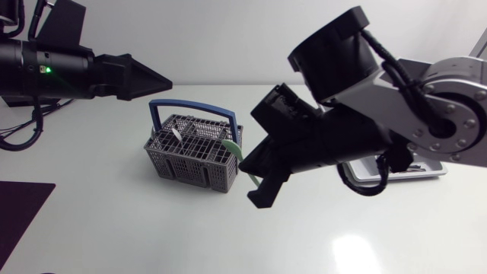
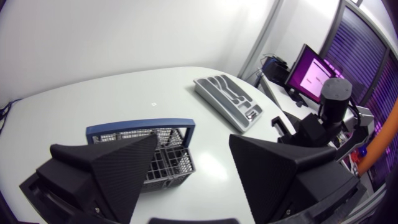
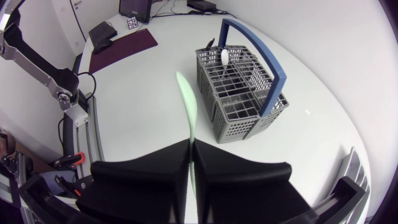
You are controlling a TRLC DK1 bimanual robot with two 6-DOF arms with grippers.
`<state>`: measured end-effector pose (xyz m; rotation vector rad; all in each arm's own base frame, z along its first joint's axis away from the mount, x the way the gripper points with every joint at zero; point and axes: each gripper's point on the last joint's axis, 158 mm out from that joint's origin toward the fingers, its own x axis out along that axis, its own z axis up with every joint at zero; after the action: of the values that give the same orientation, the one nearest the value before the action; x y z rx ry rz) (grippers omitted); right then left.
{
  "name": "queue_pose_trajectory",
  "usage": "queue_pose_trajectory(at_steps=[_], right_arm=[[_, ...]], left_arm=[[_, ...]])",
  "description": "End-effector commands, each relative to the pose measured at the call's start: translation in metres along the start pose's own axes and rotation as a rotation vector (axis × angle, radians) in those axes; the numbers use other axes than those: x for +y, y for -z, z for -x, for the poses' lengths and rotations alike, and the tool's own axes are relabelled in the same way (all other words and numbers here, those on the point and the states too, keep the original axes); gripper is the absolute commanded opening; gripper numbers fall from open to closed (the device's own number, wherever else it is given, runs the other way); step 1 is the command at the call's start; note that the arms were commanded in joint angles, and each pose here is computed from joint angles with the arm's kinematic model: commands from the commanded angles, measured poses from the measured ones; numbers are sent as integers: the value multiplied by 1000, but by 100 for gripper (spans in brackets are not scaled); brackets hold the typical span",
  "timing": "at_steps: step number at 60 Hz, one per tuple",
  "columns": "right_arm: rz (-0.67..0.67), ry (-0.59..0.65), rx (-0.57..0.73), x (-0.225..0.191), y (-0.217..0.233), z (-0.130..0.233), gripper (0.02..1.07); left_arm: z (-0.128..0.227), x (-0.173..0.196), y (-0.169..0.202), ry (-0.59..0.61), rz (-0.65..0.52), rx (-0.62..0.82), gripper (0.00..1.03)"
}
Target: Unload the cutlery basket into the drawer organizer.
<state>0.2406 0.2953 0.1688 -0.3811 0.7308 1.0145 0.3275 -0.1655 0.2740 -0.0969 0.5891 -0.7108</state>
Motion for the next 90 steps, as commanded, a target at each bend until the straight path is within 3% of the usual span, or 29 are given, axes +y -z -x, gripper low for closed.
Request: queue_pose_trajectory(at_steps=[1,27,57,90], right_arm=[[12,9,25,-11,16,7,8],[79,142,102,-86,63,51,8],[235,210,254,-163,149,85,8],[268,251,436,-287,278,119,8]], left_arm=[[7,14,-8,-65,-10,-27,94],[-17,81,48,-407,-25,139,98],[-39,99,79,-495,-22,195,97],[-65,124,91,-559,-7,198,97]])
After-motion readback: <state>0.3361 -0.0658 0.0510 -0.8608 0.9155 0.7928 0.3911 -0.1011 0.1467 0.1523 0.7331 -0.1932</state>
